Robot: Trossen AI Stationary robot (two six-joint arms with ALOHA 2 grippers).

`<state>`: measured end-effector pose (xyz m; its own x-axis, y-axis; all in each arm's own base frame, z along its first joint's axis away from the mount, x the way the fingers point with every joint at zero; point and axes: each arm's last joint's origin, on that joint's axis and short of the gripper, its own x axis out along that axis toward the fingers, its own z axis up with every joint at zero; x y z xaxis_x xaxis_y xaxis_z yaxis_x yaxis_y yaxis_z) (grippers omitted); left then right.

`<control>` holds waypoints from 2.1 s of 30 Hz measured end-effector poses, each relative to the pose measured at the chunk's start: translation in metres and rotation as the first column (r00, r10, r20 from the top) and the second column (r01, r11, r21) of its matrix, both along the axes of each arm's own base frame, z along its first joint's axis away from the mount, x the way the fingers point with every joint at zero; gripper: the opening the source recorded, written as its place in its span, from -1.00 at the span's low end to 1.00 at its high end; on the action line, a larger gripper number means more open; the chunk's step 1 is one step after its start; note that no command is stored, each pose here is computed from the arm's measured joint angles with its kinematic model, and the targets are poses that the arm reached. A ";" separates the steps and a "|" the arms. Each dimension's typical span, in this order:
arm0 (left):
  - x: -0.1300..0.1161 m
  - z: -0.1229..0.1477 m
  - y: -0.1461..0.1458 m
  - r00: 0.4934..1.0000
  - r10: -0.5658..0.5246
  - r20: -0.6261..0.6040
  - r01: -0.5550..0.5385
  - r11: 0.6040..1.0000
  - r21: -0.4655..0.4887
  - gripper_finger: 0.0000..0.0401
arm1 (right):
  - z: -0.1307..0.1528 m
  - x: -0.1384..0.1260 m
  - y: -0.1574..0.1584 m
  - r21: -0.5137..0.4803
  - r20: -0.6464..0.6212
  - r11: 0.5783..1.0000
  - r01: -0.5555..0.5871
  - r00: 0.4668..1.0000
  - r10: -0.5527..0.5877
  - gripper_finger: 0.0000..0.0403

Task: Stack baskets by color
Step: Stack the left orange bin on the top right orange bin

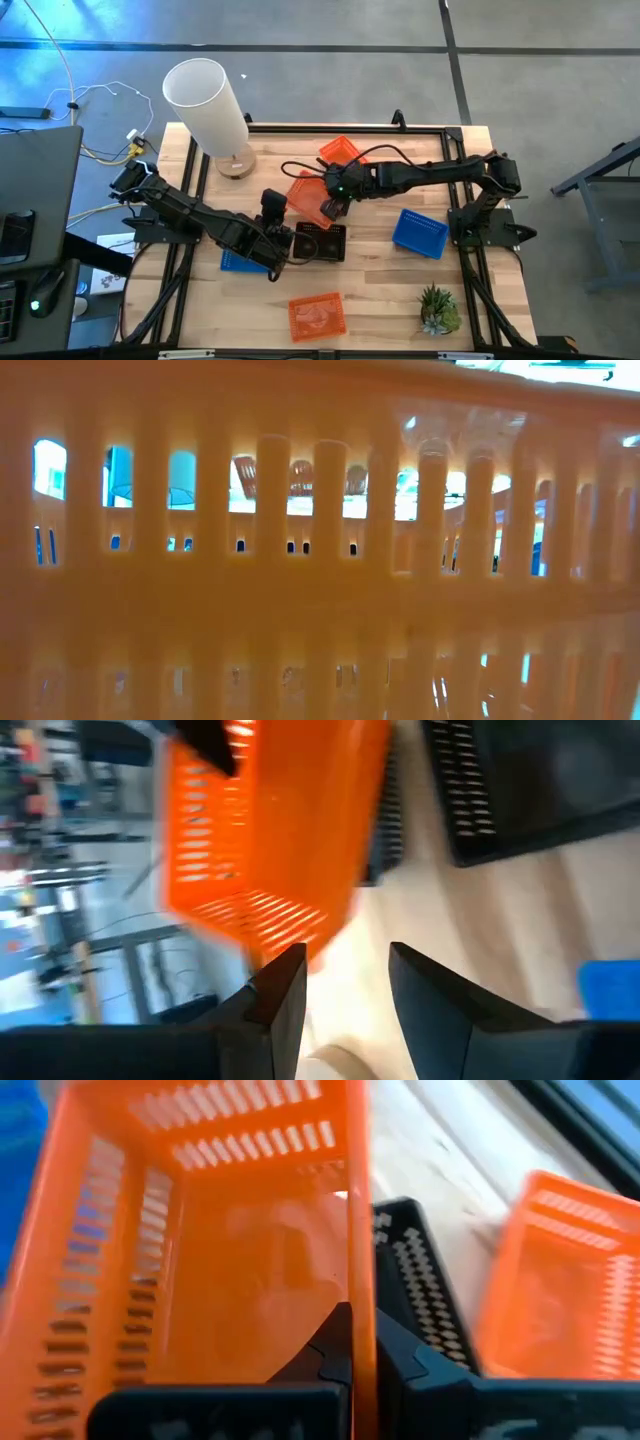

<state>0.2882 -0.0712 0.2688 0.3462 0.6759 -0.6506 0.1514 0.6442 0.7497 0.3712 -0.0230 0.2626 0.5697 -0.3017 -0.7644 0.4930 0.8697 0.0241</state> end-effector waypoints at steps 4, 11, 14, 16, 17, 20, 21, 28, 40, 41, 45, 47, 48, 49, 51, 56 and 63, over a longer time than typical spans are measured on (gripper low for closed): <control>0.003 0.009 0.000 0.999 0.011 0.045 -0.013 0.999 0.045 -0.35 | -0.003 -0.006 -0.007 -0.041 -0.072 0.998 0.040 0.996 -0.043 -1.00; -0.003 0.019 0.001 0.993 0.052 0.109 -0.046 0.997 -0.056 -0.35 | -0.002 -0.013 -0.025 -0.064 -0.115 0.996 0.063 0.991 -0.070 -1.00; -0.012 0.024 0.003 0.988 0.071 0.136 -0.054 0.990 -0.131 -0.35 | -0.001 -0.016 -0.034 -0.082 -0.124 0.994 0.077 0.988 -0.087 -1.00; -0.021 0.027 0.005 0.985 0.086 0.151 -0.060 0.984 -0.170 -0.35 | 0.001 -0.018 -0.040 -0.097 -0.130 0.992 0.083 0.987 -0.096 -1.00; -0.025 0.028 0.007 0.982 0.099 0.163 -0.068 0.980 -0.187 -0.35 | 0.003 -0.019 -0.043 -0.101 -0.123 0.991 0.088 0.987 -0.100 -1.00; -0.039 0.030 0.015 0.967 0.153 0.202 -0.102 0.965 -0.243 -0.35 | 0.007 -0.024 -0.050 -0.111 -0.127 0.989 0.094 0.986 -0.108 -1.00; -0.044 0.031 0.018 0.961 0.169 0.217 -0.110 0.959 -0.260 -0.35 | 0.009 -0.025 -0.052 -0.114 -0.128 0.989 0.096 0.986 -0.111 -1.00; -0.067 0.028 0.032 0.902 0.236 0.362 -0.096 0.926 -0.365 -0.35 | 0.018 -0.037 -0.076 -0.114 -0.110 0.983 0.142 0.982 -0.155 -1.00; -0.077 0.015 0.036 0.847 0.274 0.457 -0.038 0.887 -0.460 -0.35 | 0.016 -0.054 -0.119 -0.067 -0.129 0.969 0.238 0.961 -0.245 -1.00; -0.077 0.013 0.036 0.851 0.272 0.450 -0.043 0.888 -0.458 -0.35 | 0.014 -0.054 -0.124 -0.061 -0.126 0.967 0.248 0.959 -0.254 -1.00; -0.077 0.013 0.036 0.853 0.266 0.449 -0.039 0.890 -0.454 -0.35 | 0.014 -0.060 -0.141 -0.019 -0.095 0.958 0.285 0.954 -0.285 -1.00; -0.077 0.013 0.036 0.856 0.260 0.447 -0.037 0.893 -0.449 -0.35 | 0.015 -0.063 -0.149 0.025 -0.071 0.954 0.299 0.952 -0.297 -1.00; -0.077 0.013 0.036 0.856 0.260 0.447 -0.037 0.893 -0.448 -0.35 | 0.015 -0.065 -0.153 0.047 -0.060 0.951 0.304 0.952 -0.301 -1.00; -0.077 0.013 0.036 0.856 0.259 0.447 -0.037 0.893 -0.448 -0.35 | 0.015 -0.066 -0.157 0.065 -0.046 0.948 0.311 0.950 -0.309 -1.00; -0.077 0.013 0.036 0.856 0.258 0.447 -0.036 0.894 -0.446 -0.35 | 0.014 -0.068 -0.163 0.101 -0.034 0.942 0.321 0.947 -0.319 -1.00; -0.077 0.013 0.036 0.861 0.248 0.444 -0.033 0.898 -0.439 -0.35 | -0.003 -0.064 -0.172 0.166 -0.068 0.932 0.322 0.947 -0.315 -1.00; -0.078 0.013 0.036 0.866 0.246 0.436 -0.036 0.899 -0.435 -0.35 | -0.013 -0.062 -0.177 0.169 -0.099 0.920 0.353 0.935 -0.340 -1.00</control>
<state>0.2104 -0.0353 0.2814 0.5999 0.4580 -0.6560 -0.2662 0.8875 0.3761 0.3089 -0.1999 0.2493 0.4004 -0.3238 -0.8572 0.7688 0.6278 0.1219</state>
